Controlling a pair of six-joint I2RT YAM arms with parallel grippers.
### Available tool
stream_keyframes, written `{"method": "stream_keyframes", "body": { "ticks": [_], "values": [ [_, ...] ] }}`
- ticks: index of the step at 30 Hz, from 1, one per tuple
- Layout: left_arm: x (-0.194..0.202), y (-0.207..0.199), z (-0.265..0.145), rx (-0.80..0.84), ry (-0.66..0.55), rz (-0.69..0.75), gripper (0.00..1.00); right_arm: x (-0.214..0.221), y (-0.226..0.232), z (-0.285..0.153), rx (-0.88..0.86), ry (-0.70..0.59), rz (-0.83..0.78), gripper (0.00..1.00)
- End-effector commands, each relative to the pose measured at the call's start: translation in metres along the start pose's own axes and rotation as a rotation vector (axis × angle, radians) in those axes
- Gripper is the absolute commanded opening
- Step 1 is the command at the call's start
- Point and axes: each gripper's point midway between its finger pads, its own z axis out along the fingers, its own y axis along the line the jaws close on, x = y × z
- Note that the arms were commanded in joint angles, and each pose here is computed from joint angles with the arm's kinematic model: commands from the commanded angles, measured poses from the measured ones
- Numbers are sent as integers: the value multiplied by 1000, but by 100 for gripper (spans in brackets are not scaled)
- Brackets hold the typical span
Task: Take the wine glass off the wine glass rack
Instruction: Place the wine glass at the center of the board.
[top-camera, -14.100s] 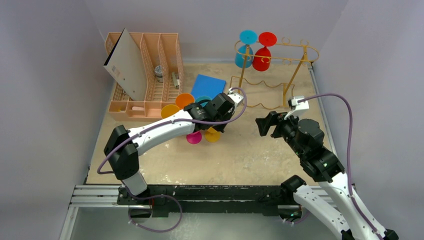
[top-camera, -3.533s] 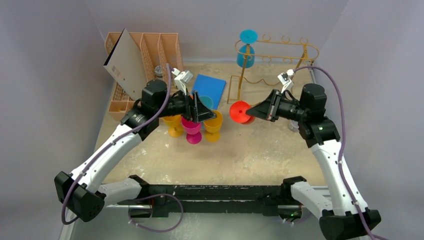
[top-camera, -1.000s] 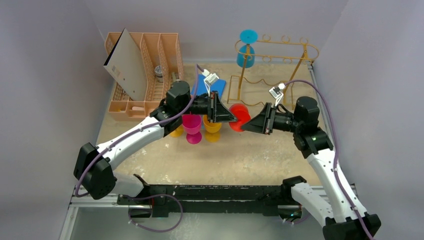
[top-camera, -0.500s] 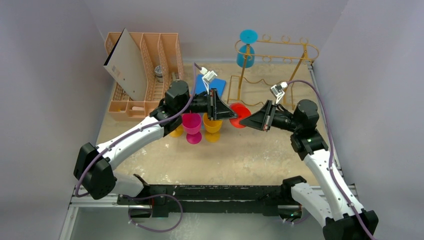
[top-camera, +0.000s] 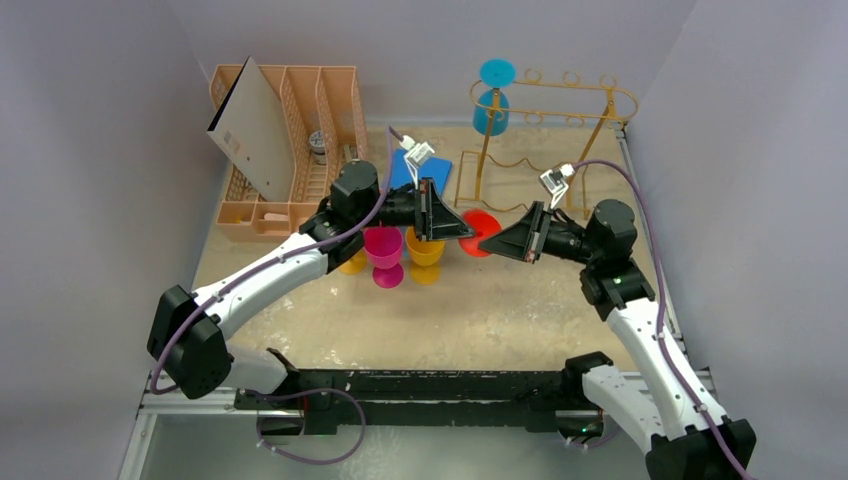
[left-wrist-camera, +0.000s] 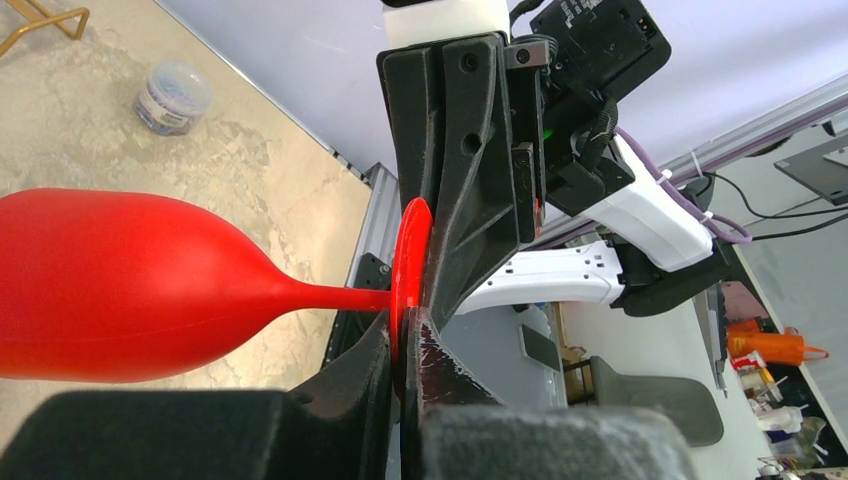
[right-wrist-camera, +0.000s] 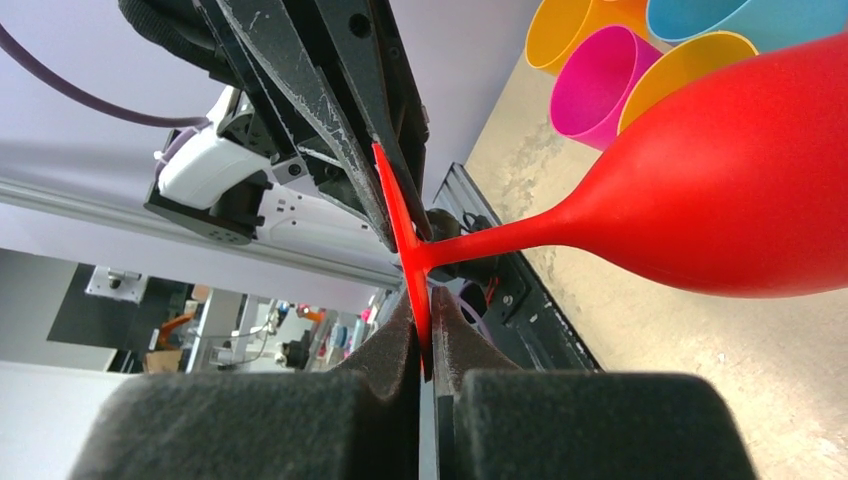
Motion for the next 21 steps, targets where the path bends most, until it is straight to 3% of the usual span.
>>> {"method": "stream_keyframes", "body": {
  "ticks": [1,10,21],
  "values": [
    [-6,-26,-4,72,10,95,4,-2,6,0,-30,-4,-72,0],
    [-6,-28,-7,60,13,105,41,3,11,-9,-51,-34,-331,0],
    [-8,-30,-19,-4,-5,146,62,22,14,-13,-170,20,-524,0]
  ]
}}
